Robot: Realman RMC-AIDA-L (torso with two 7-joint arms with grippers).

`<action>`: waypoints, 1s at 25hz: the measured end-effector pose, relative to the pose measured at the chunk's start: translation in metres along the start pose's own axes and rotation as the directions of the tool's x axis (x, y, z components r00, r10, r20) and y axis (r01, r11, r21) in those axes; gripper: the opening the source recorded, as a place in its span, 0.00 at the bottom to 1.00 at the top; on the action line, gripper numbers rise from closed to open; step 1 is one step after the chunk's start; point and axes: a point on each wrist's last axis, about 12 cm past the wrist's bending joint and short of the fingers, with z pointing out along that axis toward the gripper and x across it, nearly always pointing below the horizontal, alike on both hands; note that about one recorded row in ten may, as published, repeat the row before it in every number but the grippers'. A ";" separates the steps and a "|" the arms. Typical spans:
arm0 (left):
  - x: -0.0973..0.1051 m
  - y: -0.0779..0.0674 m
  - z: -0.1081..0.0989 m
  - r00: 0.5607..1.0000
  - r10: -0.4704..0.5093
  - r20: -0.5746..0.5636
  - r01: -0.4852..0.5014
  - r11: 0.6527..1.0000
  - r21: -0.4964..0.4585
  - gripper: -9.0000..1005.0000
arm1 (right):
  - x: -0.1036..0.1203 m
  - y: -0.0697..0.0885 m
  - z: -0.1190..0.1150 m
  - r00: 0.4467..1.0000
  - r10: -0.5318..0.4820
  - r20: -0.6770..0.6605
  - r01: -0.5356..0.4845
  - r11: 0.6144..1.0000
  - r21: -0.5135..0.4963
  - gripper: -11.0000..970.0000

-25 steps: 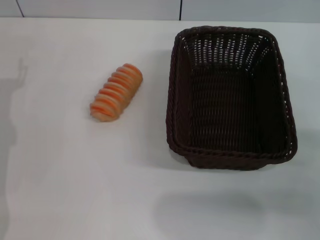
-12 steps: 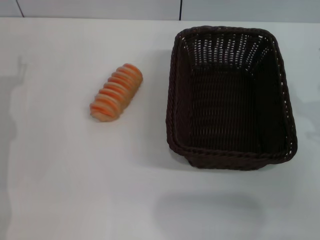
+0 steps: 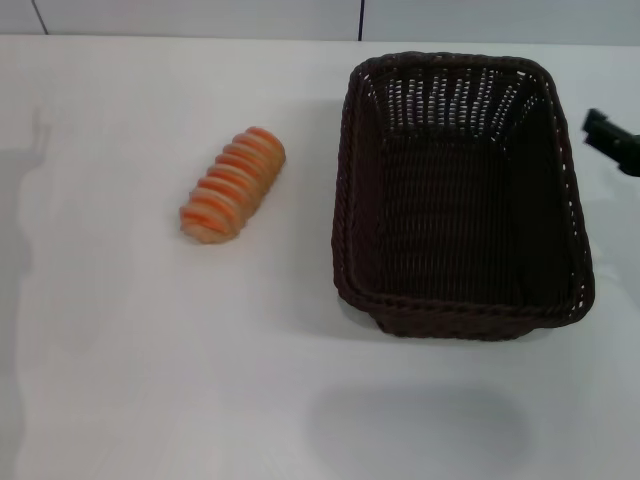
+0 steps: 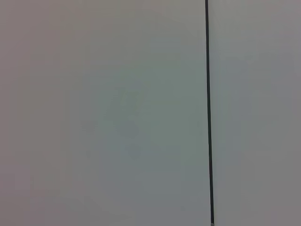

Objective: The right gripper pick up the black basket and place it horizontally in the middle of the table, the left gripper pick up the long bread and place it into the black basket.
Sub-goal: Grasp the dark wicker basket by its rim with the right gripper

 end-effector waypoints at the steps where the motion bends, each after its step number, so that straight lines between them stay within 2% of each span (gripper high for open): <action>1: 0.000 -0.001 0.001 1.000 -0.001 -0.001 0.001 1.000 0.001 0.81 | 0.000 0.000 0.003 1.000 0.000 -0.020 0.000 1.000 -0.011 0.84; 8: 0.000 -0.003 0.002 1.000 -0.003 -0.004 0.003 1.000 0.008 0.81 | 0.007 0.002 0.023 0.992 -0.013 -0.125 0.005 0.998 -0.062 0.85; 14: 0.000 -0.007 0.003 1.000 -0.005 -0.005 0.005 1.000 0.019 0.81 | 0.007 0.009 0.038 0.976 -0.044 -0.213 0.017 0.992 -0.127 0.79; 19: 0.000 -0.009 0.005 1.000 -0.013 -0.010 0.013 1.000 0.026 0.81 | 0.005 0.019 0.037 0.969 -0.161 -0.188 0.128 0.976 -0.177 0.74; 25: 0.000 -0.010 0.005 1.000 -0.015 -0.010 0.015 0.999 0.028 0.81 | 0.004 0.021 0.038 0.968 -0.177 -0.180 0.144 0.972 -0.183 0.69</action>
